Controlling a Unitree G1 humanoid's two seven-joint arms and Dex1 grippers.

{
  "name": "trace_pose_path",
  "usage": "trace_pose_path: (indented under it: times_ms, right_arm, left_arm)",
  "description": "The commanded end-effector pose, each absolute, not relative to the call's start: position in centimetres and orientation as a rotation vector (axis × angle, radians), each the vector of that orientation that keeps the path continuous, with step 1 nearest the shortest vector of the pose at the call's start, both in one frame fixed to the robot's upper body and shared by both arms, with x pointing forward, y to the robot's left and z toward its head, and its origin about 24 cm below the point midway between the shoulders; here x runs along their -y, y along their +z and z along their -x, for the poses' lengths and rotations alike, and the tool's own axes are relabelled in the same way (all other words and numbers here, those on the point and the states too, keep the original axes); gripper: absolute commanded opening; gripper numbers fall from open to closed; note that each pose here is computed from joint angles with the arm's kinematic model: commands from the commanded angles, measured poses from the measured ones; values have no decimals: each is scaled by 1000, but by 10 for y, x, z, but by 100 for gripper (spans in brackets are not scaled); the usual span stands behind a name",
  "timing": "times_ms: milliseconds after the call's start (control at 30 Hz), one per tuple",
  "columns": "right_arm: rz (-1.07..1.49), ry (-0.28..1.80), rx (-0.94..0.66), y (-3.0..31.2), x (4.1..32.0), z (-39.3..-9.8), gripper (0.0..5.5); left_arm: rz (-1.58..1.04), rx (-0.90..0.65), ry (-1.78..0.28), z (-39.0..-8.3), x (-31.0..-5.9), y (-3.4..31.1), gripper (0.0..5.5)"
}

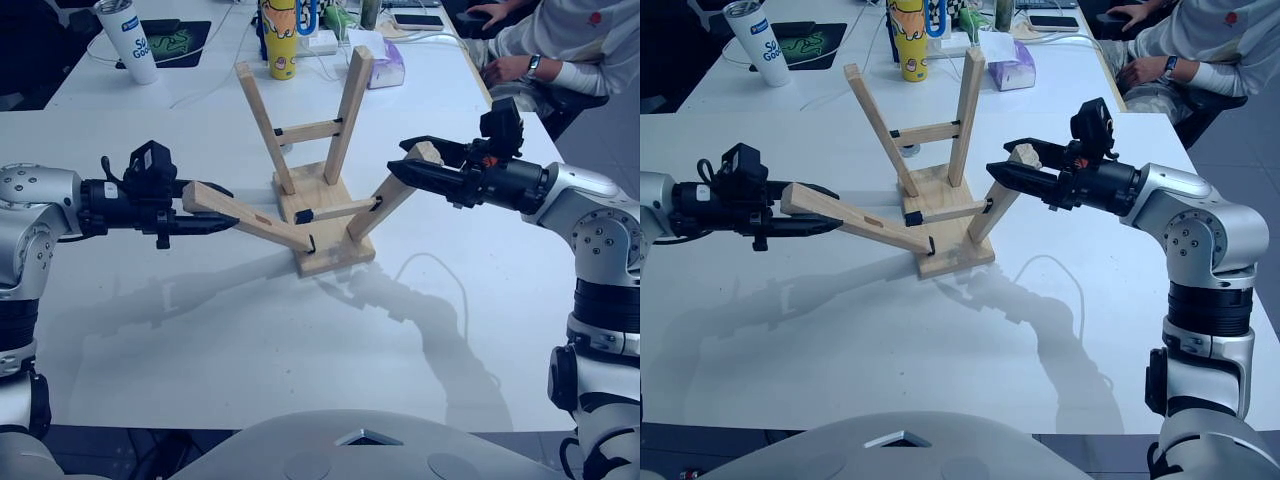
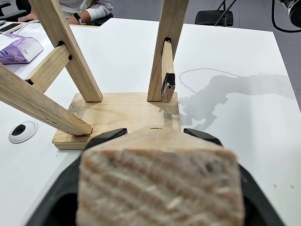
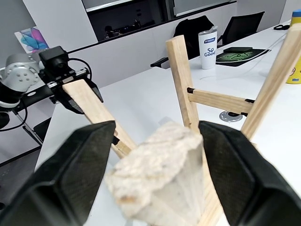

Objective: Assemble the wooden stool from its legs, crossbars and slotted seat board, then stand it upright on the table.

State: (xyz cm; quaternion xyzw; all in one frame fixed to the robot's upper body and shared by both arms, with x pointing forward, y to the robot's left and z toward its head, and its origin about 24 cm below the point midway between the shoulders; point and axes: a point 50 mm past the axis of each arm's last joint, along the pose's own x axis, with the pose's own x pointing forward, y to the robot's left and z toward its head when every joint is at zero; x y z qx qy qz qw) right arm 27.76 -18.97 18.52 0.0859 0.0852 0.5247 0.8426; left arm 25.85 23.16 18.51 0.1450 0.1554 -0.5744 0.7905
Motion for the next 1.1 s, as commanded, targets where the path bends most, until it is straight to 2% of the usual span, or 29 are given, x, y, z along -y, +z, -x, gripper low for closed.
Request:
trace_pose_path:
  times_ms: [33, 233, 600, 1100]
  right_arm:
    - [-199, 1101, -159, 185, 188, -273, 328]
    - [-212, 1082, -149, 182, 185, -269, 328]
    - [-230, 1009, -151, 171, 181, -260, 328]
    - [-233, 941, -159, 160, 180, -254, 328]
  left_arm:
    - [-371, -416, -1235, -257, -231, 184, 201]
    - [-411, -463, -1222, -259, -219, 193, 201]
    - [-423, -429, -1219, -260, -204, 228, 201]
    - [-486, -512, -1191, -262, -207, 224, 201]
